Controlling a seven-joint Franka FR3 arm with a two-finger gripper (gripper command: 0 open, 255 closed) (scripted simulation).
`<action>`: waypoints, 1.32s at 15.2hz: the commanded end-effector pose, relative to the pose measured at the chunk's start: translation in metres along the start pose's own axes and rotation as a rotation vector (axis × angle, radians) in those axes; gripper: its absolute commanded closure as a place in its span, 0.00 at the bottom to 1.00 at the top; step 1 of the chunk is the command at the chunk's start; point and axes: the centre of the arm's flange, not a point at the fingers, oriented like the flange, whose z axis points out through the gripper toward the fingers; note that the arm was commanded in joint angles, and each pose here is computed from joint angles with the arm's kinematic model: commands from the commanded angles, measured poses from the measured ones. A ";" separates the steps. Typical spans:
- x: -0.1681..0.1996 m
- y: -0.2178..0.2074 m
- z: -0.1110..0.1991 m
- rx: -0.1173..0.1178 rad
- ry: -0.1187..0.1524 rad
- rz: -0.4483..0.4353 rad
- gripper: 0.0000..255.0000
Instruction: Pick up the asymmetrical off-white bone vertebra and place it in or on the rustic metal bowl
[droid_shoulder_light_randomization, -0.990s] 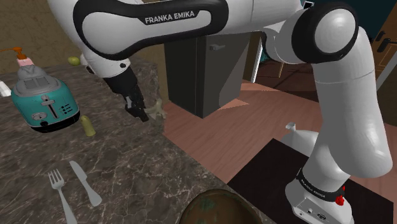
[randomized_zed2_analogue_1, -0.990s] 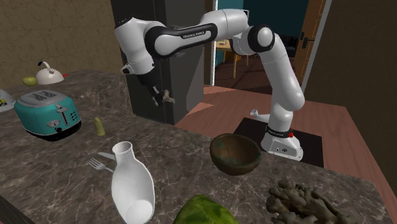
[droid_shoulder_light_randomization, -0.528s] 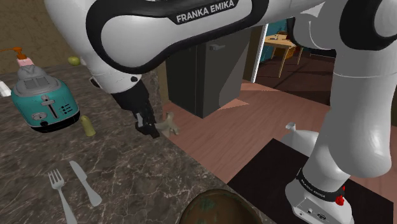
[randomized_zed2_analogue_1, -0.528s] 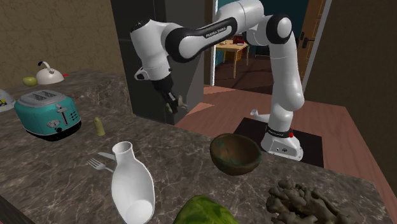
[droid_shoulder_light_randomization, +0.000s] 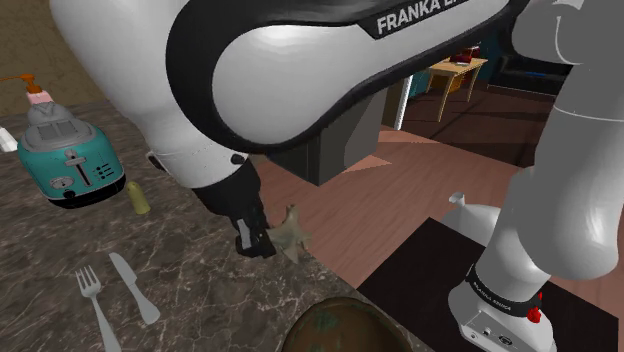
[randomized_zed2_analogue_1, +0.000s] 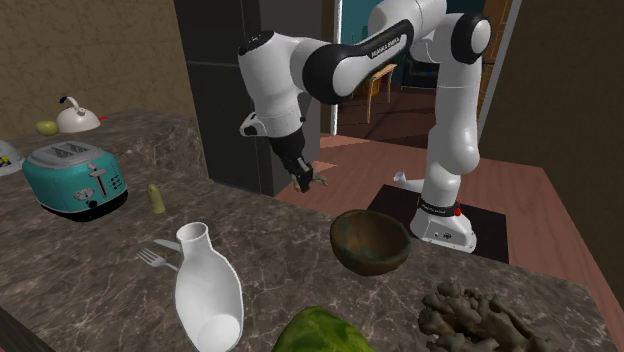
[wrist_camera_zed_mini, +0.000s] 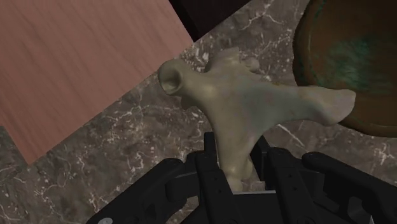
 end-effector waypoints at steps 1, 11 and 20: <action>-0.010 -0.024 0.003 0.000 0.000 0.002 1.00; -0.054 -0.152 0.010 0.000 0.000 0.002 1.00; -0.040 -0.156 0.056 0.000 0.000 0.002 1.00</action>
